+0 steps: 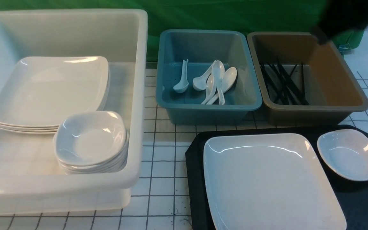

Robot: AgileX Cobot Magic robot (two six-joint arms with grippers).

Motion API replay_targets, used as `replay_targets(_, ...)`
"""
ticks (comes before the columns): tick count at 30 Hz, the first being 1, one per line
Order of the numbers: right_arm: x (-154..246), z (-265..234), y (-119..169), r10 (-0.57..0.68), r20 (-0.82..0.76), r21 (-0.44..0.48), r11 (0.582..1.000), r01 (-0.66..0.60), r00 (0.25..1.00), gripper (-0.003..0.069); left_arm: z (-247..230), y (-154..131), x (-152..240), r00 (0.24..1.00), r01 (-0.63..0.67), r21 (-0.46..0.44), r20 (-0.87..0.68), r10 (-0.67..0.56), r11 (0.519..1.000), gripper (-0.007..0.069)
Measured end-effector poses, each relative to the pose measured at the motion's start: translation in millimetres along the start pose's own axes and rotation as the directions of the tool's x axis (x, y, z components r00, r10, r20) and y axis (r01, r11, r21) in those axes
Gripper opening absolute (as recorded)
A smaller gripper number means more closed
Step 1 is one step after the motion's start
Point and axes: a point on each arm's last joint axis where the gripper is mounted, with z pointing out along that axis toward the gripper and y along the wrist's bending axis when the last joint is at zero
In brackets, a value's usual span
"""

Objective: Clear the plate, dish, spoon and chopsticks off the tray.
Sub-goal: Use the right arm to grab a small plate from the dinner plate

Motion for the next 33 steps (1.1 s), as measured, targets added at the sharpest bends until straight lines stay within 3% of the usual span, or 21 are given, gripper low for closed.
replay_targets(3, 50, 52, -13, 0.101, -0.186, -0.007, 0.995, -0.104, 0.977, 0.0102, 0, 0, 0, 1.0, 0.0, 0.001, 0.002, 0.0, 1.0, 0.002)
replay_targets(5, 60, 66, -12, 0.124, -0.218, -0.025, 0.991, -0.133, 0.968, 0.0134, 0, 0, 0, 1.0, 0.0, 0.001, 0.002, 0.0, 1.0, 0.002)
replay_targets(6, 76, 92, -9, 0.158, -0.264, -0.052, 0.983, -0.178, 0.952, 0.0217, 0, 0, 0, 1.0, 0.0, 0.001, 0.002, 0.0, 1.0, 0.002)
replay_targets(9, 95, 130, 2, 0.141, -0.359, -0.089, 0.979, -0.184, 0.923, 0.0341, 0, 0, 0, 1.0, 0.0, 0.001, 0.002, 0.0, 1.0, 0.002)
replay_targets(12, 101, 157, 10, 0.118, -0.409, -0.108, 0.978, -0.176, 0.905, 0.0388, 0, 0, 0, 1.0, 0.0, 0.001, 0.002, 0.0, 1.0, 0.002)
replay_targets(25, 108, 216, 22, 0.026, -0.44, -0.132, 0.987, -0.094, 0.898, 0.0405, 0, 0, 0, 1.0, -0.002, -0.001, 0.002, 0.002, 1.0, 0.002)
replay_targets(33, 114, 230, 23, -0.028, -0.472, -0.128, 0.991, -0.037, 0.881, 0.0353, 0, 0, 0, 1.0, -0.004, -0.001, 0.002, 0.004, 1.0, 0.002)
